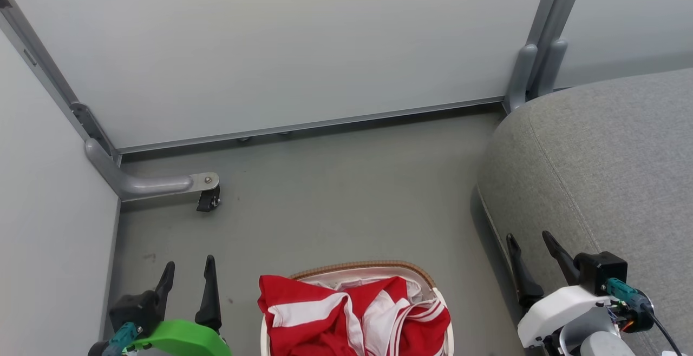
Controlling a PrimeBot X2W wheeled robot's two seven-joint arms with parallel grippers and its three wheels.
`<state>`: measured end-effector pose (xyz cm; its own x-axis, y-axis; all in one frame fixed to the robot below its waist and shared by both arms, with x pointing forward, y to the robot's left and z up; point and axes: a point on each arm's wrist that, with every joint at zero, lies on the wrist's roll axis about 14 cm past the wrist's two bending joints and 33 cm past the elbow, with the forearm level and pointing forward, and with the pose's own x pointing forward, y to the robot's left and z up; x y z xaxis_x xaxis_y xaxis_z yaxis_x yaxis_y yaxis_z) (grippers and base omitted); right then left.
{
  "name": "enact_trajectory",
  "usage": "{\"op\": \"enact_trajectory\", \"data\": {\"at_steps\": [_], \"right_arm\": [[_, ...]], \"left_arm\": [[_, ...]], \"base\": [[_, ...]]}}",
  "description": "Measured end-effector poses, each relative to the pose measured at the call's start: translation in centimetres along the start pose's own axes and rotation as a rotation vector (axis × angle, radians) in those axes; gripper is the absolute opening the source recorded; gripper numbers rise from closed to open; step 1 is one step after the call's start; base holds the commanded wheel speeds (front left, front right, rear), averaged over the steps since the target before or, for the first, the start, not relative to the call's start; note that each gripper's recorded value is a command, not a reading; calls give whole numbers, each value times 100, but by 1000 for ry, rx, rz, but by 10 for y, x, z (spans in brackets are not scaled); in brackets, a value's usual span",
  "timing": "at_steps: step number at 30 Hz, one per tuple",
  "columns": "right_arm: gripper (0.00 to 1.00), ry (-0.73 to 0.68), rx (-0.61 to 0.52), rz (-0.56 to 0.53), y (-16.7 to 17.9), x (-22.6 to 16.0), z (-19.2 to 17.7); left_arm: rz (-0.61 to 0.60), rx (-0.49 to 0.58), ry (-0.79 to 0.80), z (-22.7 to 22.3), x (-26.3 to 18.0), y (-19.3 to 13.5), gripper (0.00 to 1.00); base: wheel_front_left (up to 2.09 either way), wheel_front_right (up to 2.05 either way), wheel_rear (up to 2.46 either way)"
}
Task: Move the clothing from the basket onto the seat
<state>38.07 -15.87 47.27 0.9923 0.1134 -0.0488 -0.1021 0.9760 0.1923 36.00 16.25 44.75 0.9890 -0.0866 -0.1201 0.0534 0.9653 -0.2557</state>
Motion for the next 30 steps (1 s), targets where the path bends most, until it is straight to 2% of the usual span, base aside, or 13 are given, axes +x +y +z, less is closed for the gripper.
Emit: {"op": "enact_trajectory", "data": {"at_steps": [8, 16, 30], "right_arm": [[100, -2, -52, 1, -1, 0, -1], [100, 7, -103, 23, 3, 4, -6], [100, 19, -136, 31, -3, 41, -13]], "left_arm": [[-18, 9, 10, -6, -2, -6, 100], [-86, 44, 96, -35, -1, -25, 100], [-263, 101, 255, -86, 48, -71, 100]], "base": [[0, 0, 0], [0, 0, 0], [0, 0, 0]]}}
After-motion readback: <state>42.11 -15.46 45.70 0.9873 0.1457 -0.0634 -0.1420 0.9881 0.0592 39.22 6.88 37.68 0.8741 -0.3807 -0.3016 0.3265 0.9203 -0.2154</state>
